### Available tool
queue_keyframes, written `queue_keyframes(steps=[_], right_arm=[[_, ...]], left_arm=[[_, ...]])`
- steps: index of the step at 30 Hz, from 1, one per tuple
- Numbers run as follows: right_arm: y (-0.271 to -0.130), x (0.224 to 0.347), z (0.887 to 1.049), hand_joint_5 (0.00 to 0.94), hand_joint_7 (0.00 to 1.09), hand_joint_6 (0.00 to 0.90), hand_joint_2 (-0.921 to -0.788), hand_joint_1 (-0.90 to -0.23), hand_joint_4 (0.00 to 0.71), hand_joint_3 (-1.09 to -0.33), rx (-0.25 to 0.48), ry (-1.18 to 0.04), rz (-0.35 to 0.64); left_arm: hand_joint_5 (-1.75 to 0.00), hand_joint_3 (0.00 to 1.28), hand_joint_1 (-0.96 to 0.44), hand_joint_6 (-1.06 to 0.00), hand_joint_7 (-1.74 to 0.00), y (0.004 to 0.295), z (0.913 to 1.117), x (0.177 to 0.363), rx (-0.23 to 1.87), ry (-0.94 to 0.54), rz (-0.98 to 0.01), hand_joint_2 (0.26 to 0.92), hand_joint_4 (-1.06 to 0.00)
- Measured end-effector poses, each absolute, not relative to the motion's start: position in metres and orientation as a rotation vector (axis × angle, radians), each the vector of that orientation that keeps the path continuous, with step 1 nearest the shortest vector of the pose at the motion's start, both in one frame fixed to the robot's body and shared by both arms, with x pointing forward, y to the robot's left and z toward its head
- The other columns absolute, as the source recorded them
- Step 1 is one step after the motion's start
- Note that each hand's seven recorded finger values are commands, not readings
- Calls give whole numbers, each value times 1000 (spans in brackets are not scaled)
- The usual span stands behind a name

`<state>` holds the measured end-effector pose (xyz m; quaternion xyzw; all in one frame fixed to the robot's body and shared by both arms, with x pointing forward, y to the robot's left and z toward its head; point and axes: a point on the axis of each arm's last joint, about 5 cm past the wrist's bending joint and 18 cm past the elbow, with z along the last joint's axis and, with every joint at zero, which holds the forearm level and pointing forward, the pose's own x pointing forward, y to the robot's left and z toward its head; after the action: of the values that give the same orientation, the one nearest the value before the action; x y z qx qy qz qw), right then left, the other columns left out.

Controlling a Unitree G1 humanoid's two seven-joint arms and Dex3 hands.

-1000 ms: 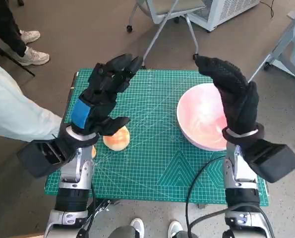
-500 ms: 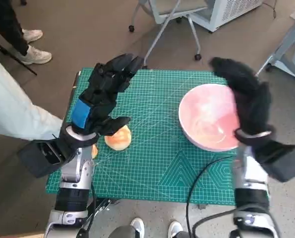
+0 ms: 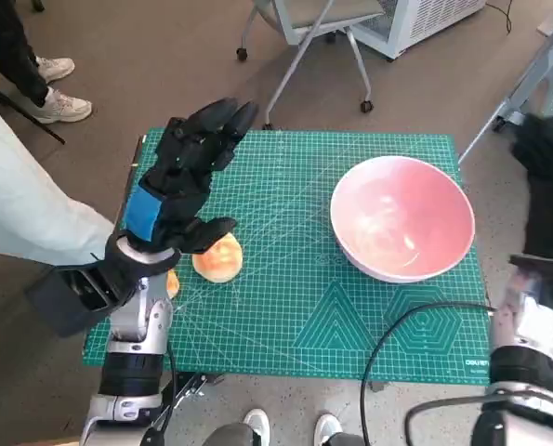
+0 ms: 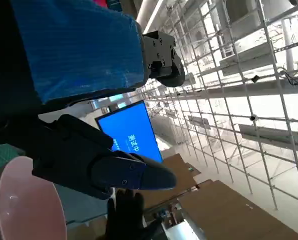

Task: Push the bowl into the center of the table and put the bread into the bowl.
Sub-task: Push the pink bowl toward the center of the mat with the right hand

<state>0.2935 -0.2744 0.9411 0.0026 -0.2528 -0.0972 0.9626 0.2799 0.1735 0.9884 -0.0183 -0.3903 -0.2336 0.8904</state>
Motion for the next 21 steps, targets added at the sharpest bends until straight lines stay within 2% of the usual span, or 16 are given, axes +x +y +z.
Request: queue_keyframes(steps=[8, 21], right_arm=[[-277, 290, 920, 1, 221, 115, -921, -584, 74, -921, 119, -345, -266], [-267, 289, 897, 10, 206, 156, -921, -584, 96, -934, 248, -105, -286]], left_arm=[[-55, 269, -559, 1, -601, 174, 988, 280, -32, -810, -474, 921, -227], [-54, 267, -559, 1, -603, 176, 989, 280, -24, -809, -465, 921, -230]])
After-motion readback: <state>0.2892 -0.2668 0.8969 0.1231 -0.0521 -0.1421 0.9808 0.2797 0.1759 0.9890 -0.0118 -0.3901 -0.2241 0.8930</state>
